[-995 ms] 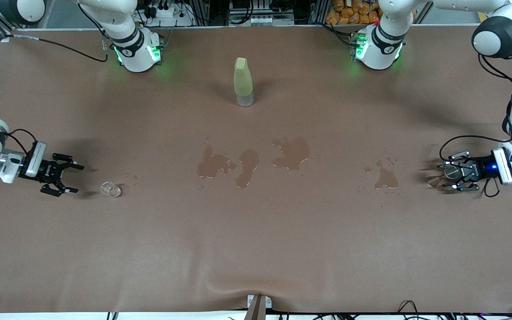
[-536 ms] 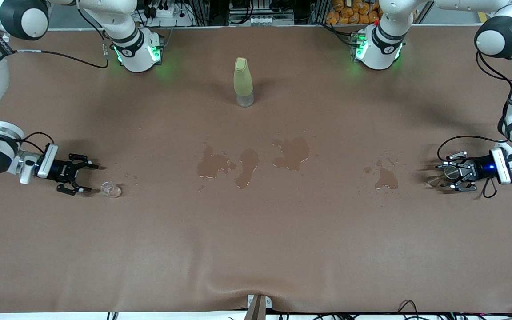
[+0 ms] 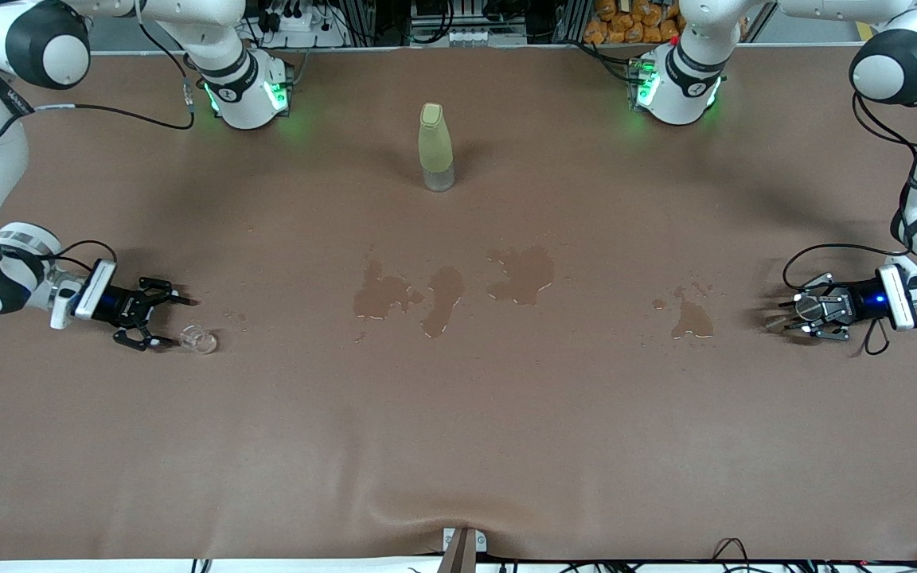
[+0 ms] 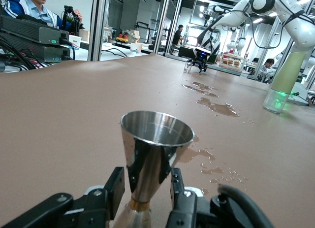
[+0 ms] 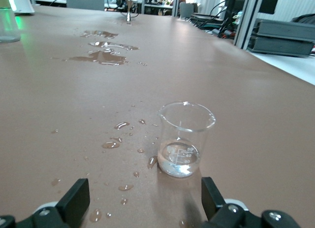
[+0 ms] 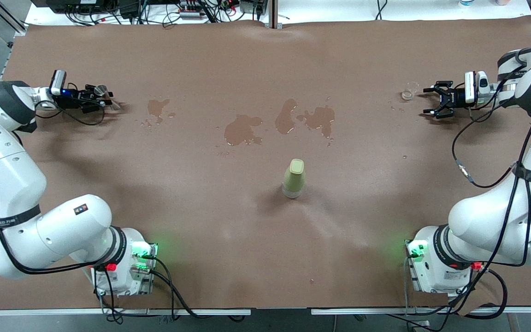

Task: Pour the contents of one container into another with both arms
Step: 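Reach the right gripper to the glass beaker and close around it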

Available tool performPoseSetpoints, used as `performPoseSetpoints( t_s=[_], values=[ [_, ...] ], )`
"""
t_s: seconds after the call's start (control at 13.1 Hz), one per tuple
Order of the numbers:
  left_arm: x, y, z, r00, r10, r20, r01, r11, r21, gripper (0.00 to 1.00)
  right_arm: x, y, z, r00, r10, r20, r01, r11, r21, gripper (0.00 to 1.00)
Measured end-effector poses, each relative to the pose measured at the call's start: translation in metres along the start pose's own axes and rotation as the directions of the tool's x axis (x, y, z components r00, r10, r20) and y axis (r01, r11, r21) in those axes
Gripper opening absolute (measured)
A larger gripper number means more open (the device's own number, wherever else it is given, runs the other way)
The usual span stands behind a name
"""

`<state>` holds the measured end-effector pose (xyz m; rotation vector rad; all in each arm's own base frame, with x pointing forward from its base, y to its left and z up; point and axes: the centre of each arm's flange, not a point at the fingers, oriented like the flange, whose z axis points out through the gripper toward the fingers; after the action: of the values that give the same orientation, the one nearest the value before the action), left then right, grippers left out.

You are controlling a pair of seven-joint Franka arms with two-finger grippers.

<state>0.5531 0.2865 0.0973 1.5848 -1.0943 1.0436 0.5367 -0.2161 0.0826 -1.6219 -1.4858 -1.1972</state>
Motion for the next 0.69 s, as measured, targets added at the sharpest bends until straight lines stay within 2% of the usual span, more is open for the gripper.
performPoseSetpoints(
  t_s=[0.08, 0.15, 0.31, 0.69],
  values=[
    [0.001, 0.0, 0.0, 1.0, 0.002, 0.001, -0.002, 1.0, 0.0, 0.38, -0.002, 0.0, 0.0, 1.0, 0.005, -0.014, -0.005, 1.0, -0.02, 1.0],
    [0.001, -0.001, -0.001, 1.0, 0.003, 0.001, -0.003, 1.0, 0.0, 0.37, -0.005, 0.001, -0.001, 1.0, 0.01, -0.022, -0.011, 0.999, -0.036, 1.0],
    [0.001, -0.001, -0.001, 1.0, 0.004, 0.001, -0.004, 1.0, 0.0, 0.25, -0.008, 0.001, -0.001, 0.999, 0.019, -0.038, -0.022, 0.998, -0.065, 1.0],
    [0.002, -0.001, -0.001, 1.0, 0.005, 0.002, -0.005, 1.0, 0.001, 0.21, -0.01, 0.004, 0.016, 0.996, 0.031, -0.08, -0.039, 0.995, -0.097, 1.0]
  ],
)
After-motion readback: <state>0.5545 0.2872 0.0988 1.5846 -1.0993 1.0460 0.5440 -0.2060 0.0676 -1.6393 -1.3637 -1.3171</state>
